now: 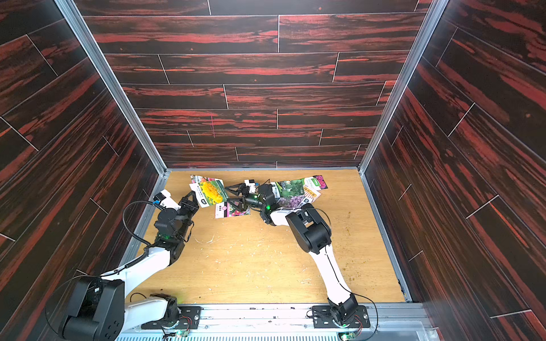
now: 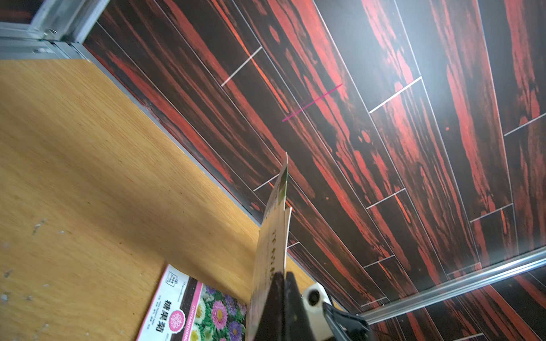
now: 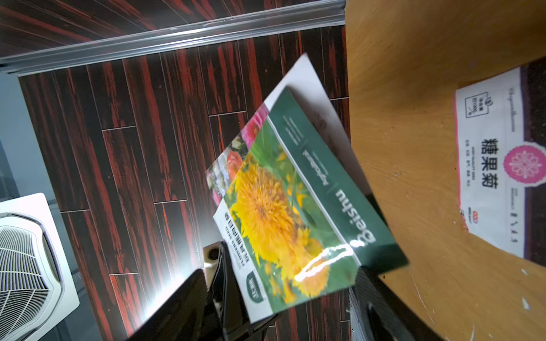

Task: Arrange the seed packets in a row
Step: Place the seed packet at the center of the board.

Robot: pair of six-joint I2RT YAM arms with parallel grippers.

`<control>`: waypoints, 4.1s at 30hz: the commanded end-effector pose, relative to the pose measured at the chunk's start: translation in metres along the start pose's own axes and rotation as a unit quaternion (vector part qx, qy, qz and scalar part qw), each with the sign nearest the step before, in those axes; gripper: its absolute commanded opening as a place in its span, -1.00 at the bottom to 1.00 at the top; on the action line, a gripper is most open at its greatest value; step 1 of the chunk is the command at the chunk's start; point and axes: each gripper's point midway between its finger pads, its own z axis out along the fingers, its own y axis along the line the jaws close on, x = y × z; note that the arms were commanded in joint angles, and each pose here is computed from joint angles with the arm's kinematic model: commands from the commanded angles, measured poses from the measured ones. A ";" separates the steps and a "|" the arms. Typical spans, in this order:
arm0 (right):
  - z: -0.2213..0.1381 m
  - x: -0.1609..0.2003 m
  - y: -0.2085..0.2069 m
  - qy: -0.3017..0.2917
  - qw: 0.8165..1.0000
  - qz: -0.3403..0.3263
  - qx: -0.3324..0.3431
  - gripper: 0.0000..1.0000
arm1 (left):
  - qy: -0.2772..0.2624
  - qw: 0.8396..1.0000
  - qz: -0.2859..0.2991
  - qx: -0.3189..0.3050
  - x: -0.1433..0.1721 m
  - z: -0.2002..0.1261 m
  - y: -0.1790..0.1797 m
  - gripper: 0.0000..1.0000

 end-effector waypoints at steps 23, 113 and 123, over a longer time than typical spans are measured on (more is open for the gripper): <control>0.015 0.034 0.000 0.048 0.997 0.059 -0.007 0.58 | -0.001 0.999 0.032 0.002 0.011 0.018 -0.009 -1.00; -0.196 0.300 0.032 0.361 0.870 -0.319 0.108 -1.00 | 0.520 0.810 0.182 0.202 0.106 -0.148 -0.111 0.74; -0.189 0.288 0.039 0.362 0.872 -0.316 0.090 -1.00 | 0.557 0.781 0.155 0.237 0.122 -0.150 -0.113 0.72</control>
